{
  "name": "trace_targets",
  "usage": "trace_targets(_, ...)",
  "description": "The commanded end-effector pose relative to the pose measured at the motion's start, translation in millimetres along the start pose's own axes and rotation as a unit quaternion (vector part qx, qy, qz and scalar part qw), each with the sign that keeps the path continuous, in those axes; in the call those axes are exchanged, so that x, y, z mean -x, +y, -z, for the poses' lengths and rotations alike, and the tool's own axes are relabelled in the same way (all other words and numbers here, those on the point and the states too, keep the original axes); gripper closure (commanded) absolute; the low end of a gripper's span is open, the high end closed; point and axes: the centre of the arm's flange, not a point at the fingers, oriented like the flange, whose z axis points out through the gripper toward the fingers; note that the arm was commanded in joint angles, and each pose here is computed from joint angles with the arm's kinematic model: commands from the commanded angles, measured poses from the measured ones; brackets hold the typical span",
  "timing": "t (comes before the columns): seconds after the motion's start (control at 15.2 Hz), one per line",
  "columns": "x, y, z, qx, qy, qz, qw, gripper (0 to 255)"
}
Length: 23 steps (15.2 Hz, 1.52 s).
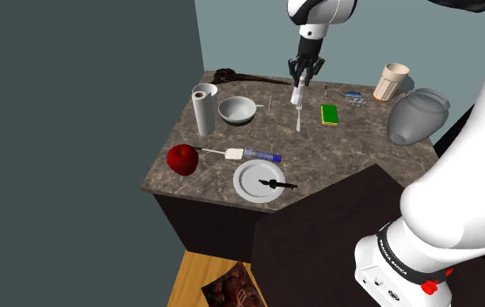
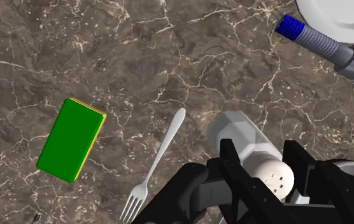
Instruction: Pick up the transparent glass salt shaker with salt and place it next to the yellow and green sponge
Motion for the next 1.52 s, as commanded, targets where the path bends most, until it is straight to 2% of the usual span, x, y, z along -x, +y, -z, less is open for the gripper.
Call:
trace_targets(0.0, -10, 22, 2, 0.000, 0.000, 0.001, 1.0000, 255)
trace_targets(0.53, -49, 119, 15, 0.000, 0.000, 0.001, 1.0000, 255)
trace_targets(0.59, -57, 141, 18, 0.000, 0.000, 0.001, 1.0000, 255)
trace_targets(1.45, -66, 146, -50, 0.000, 0.000, 0.001, 1.0000, 255)
